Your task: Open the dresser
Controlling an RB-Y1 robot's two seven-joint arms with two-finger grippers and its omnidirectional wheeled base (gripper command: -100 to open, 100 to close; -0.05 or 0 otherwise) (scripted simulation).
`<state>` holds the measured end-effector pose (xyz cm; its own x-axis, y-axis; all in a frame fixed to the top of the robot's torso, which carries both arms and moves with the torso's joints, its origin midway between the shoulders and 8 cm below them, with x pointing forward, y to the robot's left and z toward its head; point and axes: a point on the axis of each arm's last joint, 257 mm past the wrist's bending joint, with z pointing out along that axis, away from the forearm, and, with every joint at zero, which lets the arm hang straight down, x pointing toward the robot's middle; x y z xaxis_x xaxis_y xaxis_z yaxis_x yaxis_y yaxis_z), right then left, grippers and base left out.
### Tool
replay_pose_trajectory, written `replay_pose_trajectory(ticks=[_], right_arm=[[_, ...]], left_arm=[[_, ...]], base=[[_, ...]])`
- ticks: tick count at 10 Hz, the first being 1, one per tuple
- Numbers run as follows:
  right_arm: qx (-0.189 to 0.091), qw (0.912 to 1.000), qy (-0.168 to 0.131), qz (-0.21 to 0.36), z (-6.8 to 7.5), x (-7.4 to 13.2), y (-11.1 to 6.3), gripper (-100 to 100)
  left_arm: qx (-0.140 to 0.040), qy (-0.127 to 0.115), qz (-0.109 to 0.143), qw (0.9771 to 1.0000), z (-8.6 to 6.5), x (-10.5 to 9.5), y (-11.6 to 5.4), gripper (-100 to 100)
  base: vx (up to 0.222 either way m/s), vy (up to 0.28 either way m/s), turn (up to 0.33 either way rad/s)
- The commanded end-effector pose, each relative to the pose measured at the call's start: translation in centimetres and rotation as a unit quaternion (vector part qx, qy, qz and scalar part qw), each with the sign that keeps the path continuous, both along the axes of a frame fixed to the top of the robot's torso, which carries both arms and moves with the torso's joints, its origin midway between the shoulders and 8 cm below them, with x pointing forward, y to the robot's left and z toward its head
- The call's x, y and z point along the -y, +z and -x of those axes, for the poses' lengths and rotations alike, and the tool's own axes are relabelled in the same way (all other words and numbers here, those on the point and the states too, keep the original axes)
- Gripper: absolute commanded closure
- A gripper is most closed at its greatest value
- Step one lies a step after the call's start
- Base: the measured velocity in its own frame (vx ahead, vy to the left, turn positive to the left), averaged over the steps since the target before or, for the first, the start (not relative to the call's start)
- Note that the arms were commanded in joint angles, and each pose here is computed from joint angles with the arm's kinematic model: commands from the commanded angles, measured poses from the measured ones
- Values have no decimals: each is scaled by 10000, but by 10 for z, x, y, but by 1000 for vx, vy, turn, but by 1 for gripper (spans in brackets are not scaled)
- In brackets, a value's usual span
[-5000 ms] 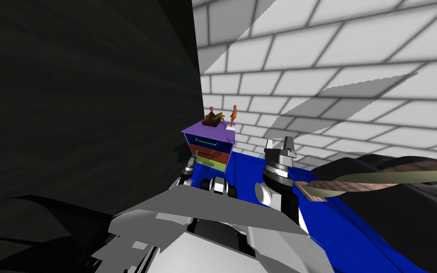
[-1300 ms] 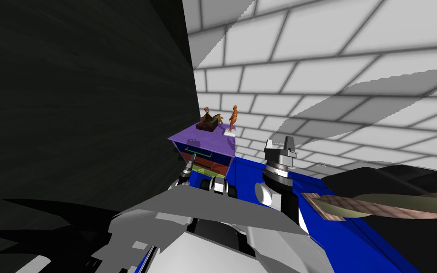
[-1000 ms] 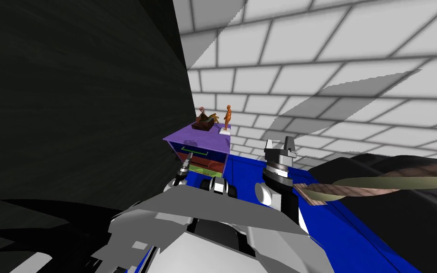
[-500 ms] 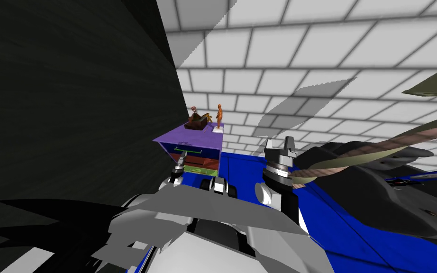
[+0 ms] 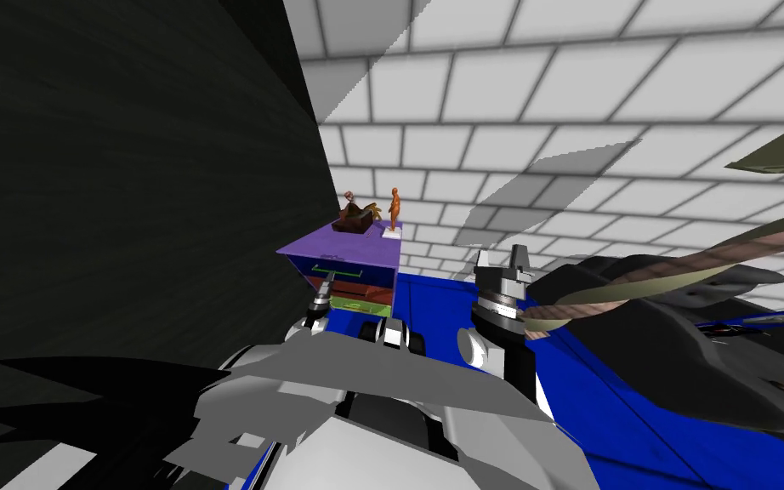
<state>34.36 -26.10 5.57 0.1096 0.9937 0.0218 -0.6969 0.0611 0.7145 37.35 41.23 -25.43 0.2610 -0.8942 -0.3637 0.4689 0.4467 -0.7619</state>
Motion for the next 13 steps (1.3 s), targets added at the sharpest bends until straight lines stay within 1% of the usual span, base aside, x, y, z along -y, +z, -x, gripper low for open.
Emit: replay_pose_trajectory(ticks=[1,2,3,4,5,6,9,10,11,13], right_arm=[[0,10000,0,0,0,0,0,0],[0,10000,1,-1,0,0,0,0],[0,10000,0,0,0,0,0,0],[0,10000,-1,0,0,0,0,0],[0,10000,0,0,0,0,0,0],[1,10000,1,-1,0,0,0,0],[0,10000,0,0,0,0,0,0],[0,10000,0,0,0,0,0,0],[0,10000,1,0,0,0,0,0],[1,10000,1,-1,0,0,0,0]], left_arm=[[-6,-57,-22,10000,-1,8,1,100],[-17,-169,-26,9999,0,22,-2,100],[-26,-387,-27,9992,2,51,-8,100],[-26,-387,-27,9992,2,51,-8,100],[-26,-387,-27,9992,2,51,-8,100],[-16,-597,-19,9982,6,81,-11,100],[31,-892,8,9960,12,124,-13,100],[31,-892,8,9960,12,124,-13,100],[162,-898,-8,9958,11,122,-7,100],[106,-958,-14,9953,-8,117,0,100]], base=[[20,8,-8],[33,24,148],[67,85,361],[66,69,159],[34,32,-22],[57,62,280],[77,79,236],[48,41,71],[13,6,-1],[-132,-22,22]])
